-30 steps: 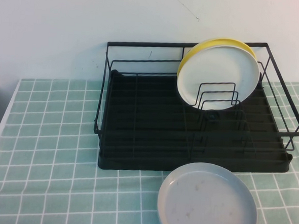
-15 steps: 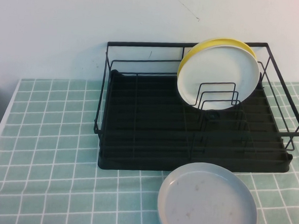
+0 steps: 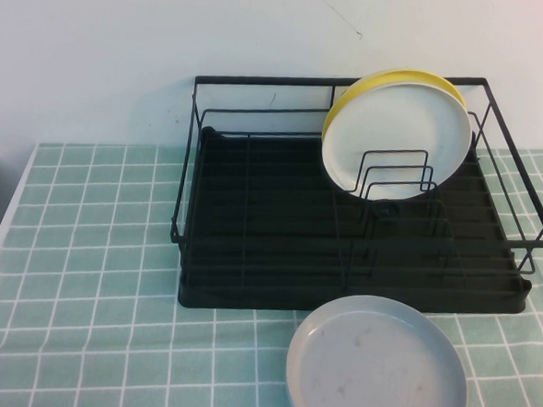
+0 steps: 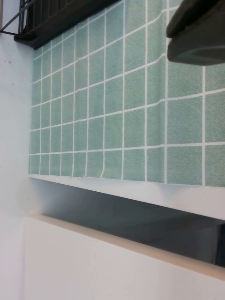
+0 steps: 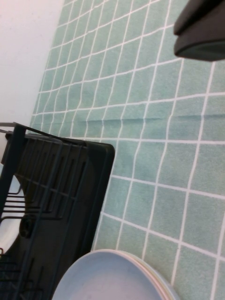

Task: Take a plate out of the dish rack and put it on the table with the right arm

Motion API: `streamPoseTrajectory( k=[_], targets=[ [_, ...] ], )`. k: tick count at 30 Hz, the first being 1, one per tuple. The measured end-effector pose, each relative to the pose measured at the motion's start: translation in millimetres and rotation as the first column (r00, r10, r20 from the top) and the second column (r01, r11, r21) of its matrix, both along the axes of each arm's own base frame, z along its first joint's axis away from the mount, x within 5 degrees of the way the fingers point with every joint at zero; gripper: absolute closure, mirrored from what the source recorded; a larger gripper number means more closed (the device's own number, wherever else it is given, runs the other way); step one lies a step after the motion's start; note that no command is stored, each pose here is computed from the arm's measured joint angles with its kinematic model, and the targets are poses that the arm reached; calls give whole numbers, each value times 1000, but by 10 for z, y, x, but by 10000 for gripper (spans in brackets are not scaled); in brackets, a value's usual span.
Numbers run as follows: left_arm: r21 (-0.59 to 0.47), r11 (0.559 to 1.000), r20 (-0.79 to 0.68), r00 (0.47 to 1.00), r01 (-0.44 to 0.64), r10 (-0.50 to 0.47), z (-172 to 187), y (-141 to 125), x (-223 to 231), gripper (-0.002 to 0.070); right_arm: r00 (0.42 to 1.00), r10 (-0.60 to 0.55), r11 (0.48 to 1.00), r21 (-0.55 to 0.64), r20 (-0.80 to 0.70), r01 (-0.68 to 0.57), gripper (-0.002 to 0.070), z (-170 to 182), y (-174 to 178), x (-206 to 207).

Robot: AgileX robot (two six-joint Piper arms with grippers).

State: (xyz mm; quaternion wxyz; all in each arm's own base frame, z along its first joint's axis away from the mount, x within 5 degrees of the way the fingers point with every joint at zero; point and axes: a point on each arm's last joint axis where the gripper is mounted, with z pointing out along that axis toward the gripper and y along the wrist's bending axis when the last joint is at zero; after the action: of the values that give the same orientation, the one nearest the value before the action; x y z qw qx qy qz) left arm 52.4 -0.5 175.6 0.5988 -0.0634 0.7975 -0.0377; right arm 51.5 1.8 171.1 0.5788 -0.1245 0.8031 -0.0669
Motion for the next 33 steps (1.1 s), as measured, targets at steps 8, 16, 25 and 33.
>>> streamPoseTrajectory(
  k=[8, 16, 25, 33],
  targets=[
    [0, 1000, 0, 1000, 0, 0, 0, 0, 0, 678, 1000, -3, 1000, 10, 0, 3, 678, 0, 0, 0],
    [0, 1000, 0, 1000, 0, 0, 0, 0, 0, 678, 999, -31, 995, 92, -7, 32, 678, -2, 0, -1],
    [0, 1000, 0, 1000, 0, 0, 0, 0, 0, 678, 999, -32, 995, 96, -7, 33, 678, -2, 0, -1],
    [0, 1000, 0, 1000, 0, 0, 0, 0, 0, 678, 999, -32, 995, 96, -7, 33, 678, -2, 0, -1]
  ],
)
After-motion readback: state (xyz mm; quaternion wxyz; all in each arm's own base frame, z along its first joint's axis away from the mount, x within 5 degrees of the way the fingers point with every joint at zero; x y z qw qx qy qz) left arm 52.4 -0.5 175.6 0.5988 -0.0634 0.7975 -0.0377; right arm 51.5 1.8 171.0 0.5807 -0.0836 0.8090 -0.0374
